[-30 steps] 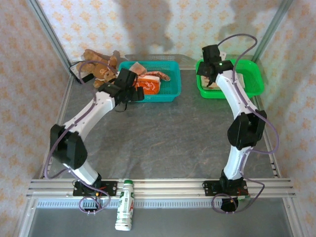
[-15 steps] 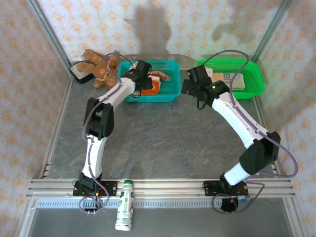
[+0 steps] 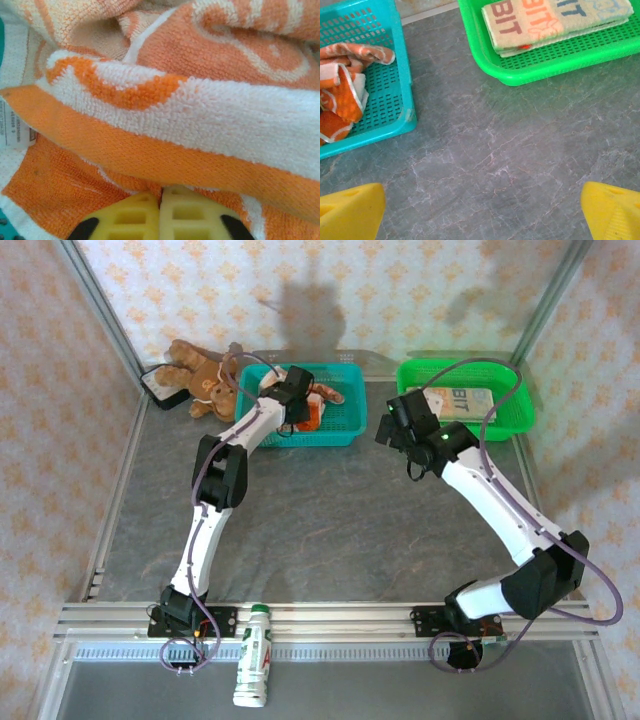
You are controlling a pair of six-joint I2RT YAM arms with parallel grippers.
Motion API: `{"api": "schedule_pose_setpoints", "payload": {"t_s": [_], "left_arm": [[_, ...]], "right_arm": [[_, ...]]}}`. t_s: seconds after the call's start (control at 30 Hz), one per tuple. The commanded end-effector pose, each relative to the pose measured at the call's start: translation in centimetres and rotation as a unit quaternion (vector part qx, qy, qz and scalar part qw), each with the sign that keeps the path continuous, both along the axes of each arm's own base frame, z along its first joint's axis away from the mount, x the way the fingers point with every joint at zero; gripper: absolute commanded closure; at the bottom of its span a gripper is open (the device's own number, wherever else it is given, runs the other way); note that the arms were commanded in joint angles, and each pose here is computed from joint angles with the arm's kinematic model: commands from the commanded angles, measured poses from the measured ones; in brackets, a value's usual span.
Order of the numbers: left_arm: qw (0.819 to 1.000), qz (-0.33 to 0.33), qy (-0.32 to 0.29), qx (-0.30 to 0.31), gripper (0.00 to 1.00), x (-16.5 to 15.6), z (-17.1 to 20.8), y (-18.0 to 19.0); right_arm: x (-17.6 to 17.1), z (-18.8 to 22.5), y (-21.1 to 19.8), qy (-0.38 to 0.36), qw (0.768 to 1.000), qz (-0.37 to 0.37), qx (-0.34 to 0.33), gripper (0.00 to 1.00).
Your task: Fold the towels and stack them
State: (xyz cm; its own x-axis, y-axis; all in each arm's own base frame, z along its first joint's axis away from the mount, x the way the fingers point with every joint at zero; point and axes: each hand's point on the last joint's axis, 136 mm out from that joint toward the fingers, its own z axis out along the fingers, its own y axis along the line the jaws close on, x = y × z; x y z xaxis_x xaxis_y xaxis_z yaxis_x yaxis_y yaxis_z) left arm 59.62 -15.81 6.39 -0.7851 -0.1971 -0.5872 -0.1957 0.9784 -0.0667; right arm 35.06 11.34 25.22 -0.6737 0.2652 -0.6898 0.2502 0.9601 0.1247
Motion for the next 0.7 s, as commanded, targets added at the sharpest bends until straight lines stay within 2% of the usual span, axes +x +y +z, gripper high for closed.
{"api": "schedule_pose_setpoints", "payload": {"t_s": [0.0,0.13,0.5,0.67], "left_arm": [[1.000,0.004,-0.022,-0.007,1.00,-0.1,4.0,1.3],[0.998,0.009,-0.054,-0.025,1.00,-1.3,8.3,1.5],[0.982,-0.024,-0.163,-0.095,1.00,-6.0,23.9,0.7],[0.976,-0.037,-0.193,-0.089,1.00,-8.0,27.7,0.8]], "right_arm": [[-0.7,0.1,-0.7,-0.007,1.000,-0.013,-0.001,0.01],[-0.4,-0.1,-0.4,-0.009,1.000,-0.011,0.005,0.01],[0.7,-1.5,1.3,0.002,1.000,-0.002,0.031,0.01],[1.1,-1.9,2.2,0.002,0.999,0.009,0.047,0.01]]}}
